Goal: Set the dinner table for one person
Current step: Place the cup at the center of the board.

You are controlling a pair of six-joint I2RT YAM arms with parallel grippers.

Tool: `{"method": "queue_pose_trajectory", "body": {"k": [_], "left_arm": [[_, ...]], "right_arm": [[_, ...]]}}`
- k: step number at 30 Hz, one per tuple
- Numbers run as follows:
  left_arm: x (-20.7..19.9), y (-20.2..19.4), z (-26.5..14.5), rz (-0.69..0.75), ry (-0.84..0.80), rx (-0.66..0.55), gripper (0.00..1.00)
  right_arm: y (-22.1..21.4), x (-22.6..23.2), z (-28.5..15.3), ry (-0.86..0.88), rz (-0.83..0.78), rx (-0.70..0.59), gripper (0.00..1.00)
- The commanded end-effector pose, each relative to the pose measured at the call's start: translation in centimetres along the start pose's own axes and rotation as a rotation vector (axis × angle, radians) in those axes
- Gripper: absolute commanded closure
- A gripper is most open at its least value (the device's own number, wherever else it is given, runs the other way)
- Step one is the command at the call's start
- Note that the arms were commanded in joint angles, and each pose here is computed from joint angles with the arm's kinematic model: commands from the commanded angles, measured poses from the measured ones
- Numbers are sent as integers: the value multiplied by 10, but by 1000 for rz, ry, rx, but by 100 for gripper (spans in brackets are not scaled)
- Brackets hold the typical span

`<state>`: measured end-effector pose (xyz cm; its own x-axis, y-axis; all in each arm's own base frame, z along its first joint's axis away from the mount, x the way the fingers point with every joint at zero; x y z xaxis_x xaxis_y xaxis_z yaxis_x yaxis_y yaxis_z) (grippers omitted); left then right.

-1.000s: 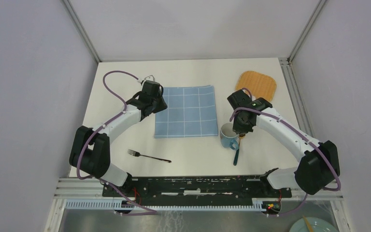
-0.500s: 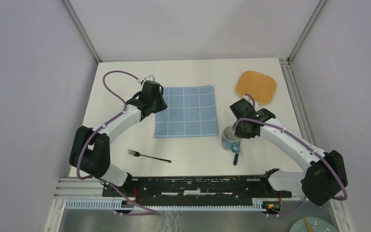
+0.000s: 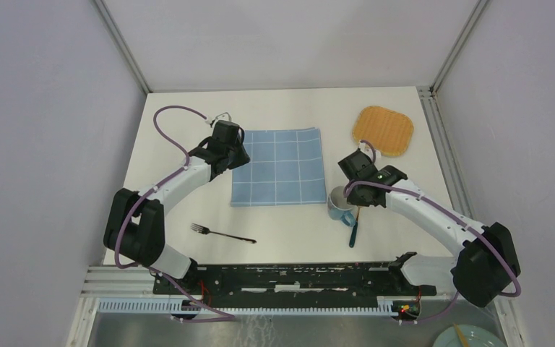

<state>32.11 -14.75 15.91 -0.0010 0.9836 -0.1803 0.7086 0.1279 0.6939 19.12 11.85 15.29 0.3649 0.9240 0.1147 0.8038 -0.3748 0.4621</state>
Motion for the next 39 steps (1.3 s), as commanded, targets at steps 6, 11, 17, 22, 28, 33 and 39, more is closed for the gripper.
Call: {"method": "queue_pose_trajectory", "body": {"k": [6,11,17,22,28,33,39], "left_arm": [[-3,19,-11,-26,-12,-75,66],[-4,19,-11,-27,-14,-75,66],[-4,19,-11,-30,-15,-74,66],[-4,20,-12,-31,-14,-78,66],[-5,20,-11,-32,-20,-75,66],[-5,21,-12,-31,-19,-78,66],[-5,21,-11,-32,-19,-75,66]], "right_arm": [[-26,8,25,13,-13,23,100],[-24,10,18,17,-16,10,81],[-18,11,11,17,-17,-8,70],[-12,14,5,28,-12,-27,68],[-8,17,3,28,-8,-42,74],[-6,22,3,38,-6,-41,100],[0,25,-5,37,-15,-43,100]]}}
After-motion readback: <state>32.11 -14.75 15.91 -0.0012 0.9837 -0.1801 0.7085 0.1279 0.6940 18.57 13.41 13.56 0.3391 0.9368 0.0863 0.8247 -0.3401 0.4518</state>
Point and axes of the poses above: each gripper's point midway between its finger pads, its own z axis out along the fingers, its own x axis along the line the jaws close on, y = z × x, the point moved 7 cm from there along -z, back along the fingers, and after that the axes turned 13 degrees about z, right-handed, at the moved point
